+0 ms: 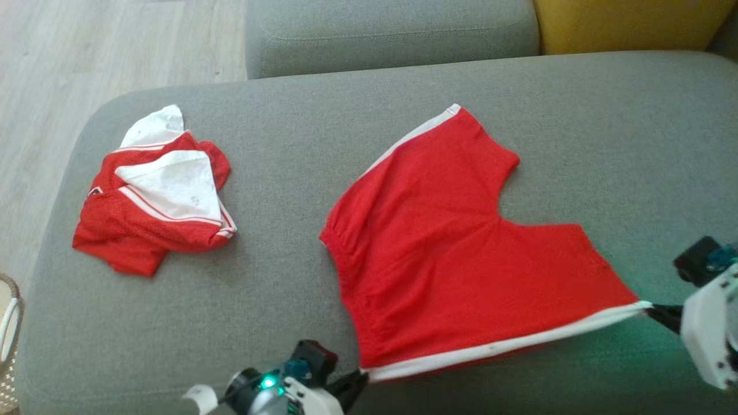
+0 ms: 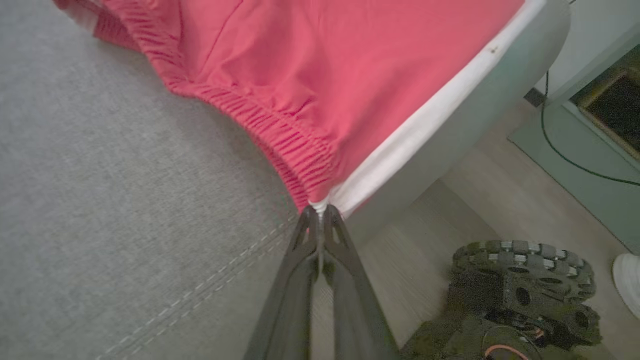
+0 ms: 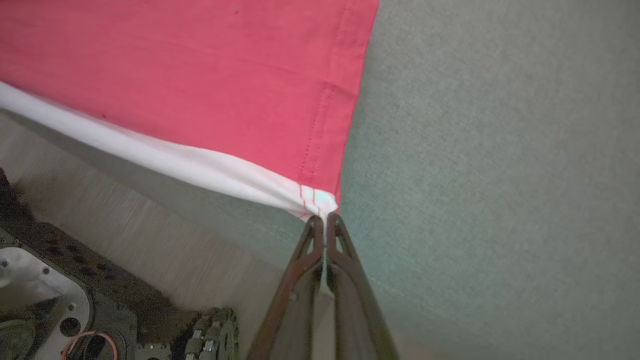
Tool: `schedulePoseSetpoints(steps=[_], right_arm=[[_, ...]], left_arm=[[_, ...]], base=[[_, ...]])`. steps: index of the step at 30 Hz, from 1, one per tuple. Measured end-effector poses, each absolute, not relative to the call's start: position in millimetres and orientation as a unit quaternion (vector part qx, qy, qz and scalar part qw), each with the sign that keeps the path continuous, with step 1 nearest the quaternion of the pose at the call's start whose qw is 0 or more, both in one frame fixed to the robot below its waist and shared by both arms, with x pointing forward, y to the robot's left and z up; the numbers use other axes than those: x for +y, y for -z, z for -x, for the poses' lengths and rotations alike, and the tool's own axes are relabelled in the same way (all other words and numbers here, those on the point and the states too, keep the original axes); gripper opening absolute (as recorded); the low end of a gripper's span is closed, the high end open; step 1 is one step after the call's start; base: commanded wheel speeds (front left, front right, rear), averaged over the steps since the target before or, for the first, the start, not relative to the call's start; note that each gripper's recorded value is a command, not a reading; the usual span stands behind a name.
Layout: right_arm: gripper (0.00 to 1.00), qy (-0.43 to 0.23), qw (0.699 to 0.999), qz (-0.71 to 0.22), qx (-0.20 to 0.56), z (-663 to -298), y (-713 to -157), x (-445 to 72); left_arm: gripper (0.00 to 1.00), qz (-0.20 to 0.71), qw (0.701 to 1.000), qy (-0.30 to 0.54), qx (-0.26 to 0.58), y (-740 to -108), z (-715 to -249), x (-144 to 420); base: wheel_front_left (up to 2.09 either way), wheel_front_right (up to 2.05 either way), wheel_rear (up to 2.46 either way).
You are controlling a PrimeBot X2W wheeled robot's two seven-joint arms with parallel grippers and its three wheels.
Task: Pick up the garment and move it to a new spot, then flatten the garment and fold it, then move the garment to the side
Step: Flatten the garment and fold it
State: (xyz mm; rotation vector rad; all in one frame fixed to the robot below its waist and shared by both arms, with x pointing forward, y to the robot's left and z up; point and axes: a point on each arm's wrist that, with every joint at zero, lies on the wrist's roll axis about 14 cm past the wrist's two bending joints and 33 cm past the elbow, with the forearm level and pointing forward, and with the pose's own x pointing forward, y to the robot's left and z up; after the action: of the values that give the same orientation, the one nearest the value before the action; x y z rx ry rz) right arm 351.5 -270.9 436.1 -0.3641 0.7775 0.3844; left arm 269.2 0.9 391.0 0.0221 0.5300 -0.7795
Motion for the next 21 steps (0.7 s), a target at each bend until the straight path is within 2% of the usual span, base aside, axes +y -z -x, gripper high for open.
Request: schedulePoseSetpoints(steps=[6, 12, 16, 21], right_arm=[[0.00, -0.176, 0.890, 0.167, 0.387, -346, -448, -283], [0.00, -0.184, 0.895, 0.179, 0.364, -364, -462, -276], [0.00, -0.190, 0.900, 0.194, 0.342, -387, -473, -268], [0.00, -0.202, 0.914, 0.198, 0.291, -433, -501, -244]], left_arm=[[0.00, 0.019, 0.884, 0.389, 0.260, -403, -258, -11], [0.00, 0.037, 0.888, 0.378, 0.260, -409, -263, -10], [0.00, 0.056, 0.897, 0.363, 0.246, -422, -282, -7], [0.00, 0.072, 0.919, 0.325, 0.213, -443, -322, 9]], base=[[0.00, 0.00, 0.00], [0.00, 0.00, 0.00], [0.00, 0.00, 0.00], [0.00, 0.00, 0.00]])
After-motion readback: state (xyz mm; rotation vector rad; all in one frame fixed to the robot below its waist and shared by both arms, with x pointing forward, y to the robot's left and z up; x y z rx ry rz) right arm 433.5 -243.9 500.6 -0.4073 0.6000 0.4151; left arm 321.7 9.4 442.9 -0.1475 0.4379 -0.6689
